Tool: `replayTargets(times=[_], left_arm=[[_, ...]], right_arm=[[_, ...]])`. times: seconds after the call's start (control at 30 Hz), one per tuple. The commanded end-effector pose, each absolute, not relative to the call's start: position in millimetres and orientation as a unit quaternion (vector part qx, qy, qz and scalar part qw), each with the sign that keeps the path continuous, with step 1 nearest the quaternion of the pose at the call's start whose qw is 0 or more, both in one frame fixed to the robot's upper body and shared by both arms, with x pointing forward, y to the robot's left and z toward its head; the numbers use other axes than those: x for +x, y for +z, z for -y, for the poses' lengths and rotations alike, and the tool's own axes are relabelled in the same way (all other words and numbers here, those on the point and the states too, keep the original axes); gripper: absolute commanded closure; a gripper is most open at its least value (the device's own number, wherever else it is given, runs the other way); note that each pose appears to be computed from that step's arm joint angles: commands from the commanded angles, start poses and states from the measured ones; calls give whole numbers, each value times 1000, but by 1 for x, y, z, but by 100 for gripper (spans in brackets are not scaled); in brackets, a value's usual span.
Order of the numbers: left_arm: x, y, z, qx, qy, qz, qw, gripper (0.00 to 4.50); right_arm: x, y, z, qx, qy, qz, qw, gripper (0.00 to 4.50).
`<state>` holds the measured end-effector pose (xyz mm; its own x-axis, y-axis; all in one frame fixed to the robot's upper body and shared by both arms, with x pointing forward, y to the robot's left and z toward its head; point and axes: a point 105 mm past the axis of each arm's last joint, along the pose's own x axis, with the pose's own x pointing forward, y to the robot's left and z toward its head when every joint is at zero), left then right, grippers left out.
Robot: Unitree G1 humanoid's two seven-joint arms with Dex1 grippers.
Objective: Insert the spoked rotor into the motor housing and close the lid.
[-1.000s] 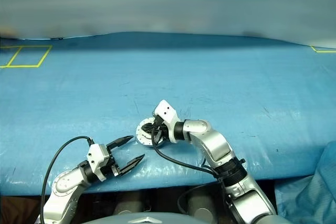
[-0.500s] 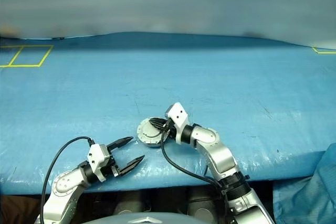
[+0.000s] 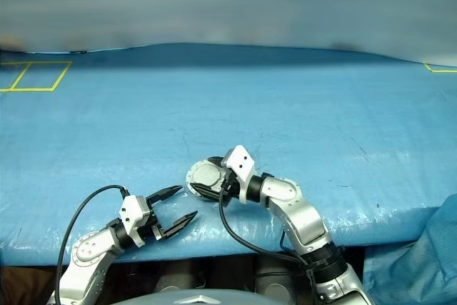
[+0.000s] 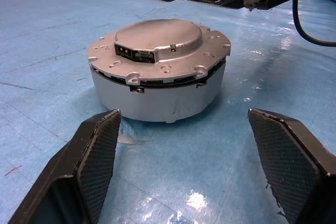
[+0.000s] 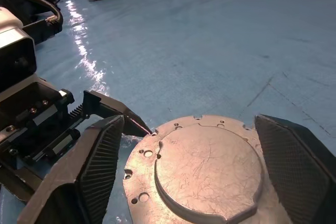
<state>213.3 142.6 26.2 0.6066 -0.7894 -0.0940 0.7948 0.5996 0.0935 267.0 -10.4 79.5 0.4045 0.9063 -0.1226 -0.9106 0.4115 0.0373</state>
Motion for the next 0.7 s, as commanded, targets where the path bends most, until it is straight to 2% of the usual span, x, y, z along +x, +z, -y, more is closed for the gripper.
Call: replayTargets(times=[0.03,0.4,0.5,0.57,0.7], left_arm=[[213,32,-141,70,-448,-10,891,38],[213,30,-141,67,-443,-11,894,38],[213,29,-142,68,-442,-12,894,38],[213,29,-142,68,-442,-12,894,38],[213,29,-143,70,-440,-13,895,38]], right_arm=[[272,85,7,-32,534,-41,844,23],[277,70,9,-89,520,-47,848,23],[280,68,11,-95,513,-44,852,83],[280,69,10,-89,513,-43,852,146],[280,69,10,-90,515,-43,851,150]])
